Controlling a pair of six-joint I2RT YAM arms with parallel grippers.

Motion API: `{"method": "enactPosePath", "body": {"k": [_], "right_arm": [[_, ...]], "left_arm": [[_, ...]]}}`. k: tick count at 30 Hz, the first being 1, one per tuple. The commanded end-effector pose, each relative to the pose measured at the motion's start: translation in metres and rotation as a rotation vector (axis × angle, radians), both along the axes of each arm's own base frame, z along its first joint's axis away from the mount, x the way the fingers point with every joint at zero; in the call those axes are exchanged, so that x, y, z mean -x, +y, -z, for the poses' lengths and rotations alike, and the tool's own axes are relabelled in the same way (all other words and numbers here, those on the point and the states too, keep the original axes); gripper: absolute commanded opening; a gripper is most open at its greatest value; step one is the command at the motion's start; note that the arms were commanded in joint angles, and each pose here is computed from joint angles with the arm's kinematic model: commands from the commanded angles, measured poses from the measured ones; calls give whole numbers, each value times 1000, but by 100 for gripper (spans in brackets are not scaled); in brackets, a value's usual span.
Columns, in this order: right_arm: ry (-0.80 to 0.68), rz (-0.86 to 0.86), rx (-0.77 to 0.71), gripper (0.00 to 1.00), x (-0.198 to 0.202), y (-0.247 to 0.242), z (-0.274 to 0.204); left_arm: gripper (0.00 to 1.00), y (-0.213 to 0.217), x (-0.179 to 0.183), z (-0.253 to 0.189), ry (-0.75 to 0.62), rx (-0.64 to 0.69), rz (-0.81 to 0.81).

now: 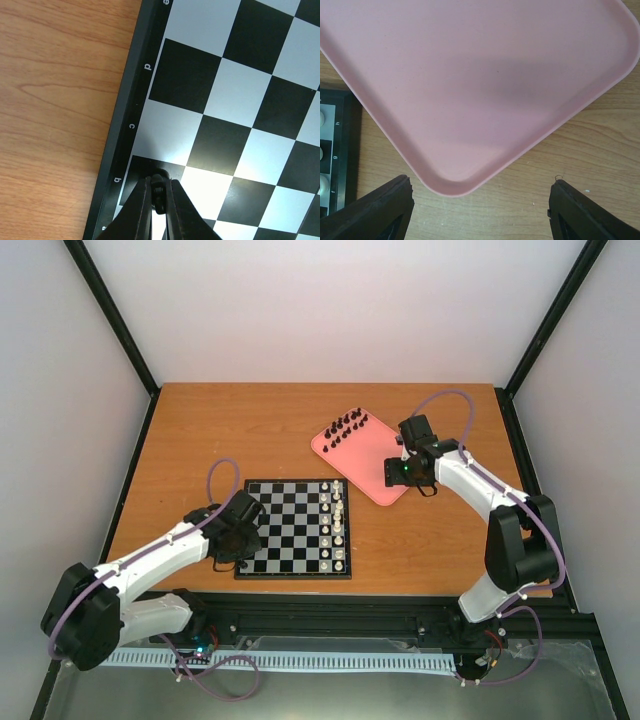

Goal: Set up the chess pieces on the board
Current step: Place the chess piece on the chessboard.

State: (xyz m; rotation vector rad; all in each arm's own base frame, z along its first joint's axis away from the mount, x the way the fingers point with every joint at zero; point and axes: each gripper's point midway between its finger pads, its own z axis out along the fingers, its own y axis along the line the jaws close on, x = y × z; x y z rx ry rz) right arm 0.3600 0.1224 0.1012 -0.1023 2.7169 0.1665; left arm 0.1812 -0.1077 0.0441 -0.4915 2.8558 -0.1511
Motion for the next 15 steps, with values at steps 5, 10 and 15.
{"method": "enactPosePath", "body": {"k": [5, 10, 15], "right_arm": [[0, 0, 1, 86, -3, 3, 5], [2, -1, -1, 86, -4, 4, 6], [2, -2, 3, 86, -4, 3, 7]], "left_arm": [[1, 13, 29, 21, 139, -66, 27], [1, 16, 30, 22, 148, -85, 18], [4, 19, 30, 22, 152, -107, 5]]}}
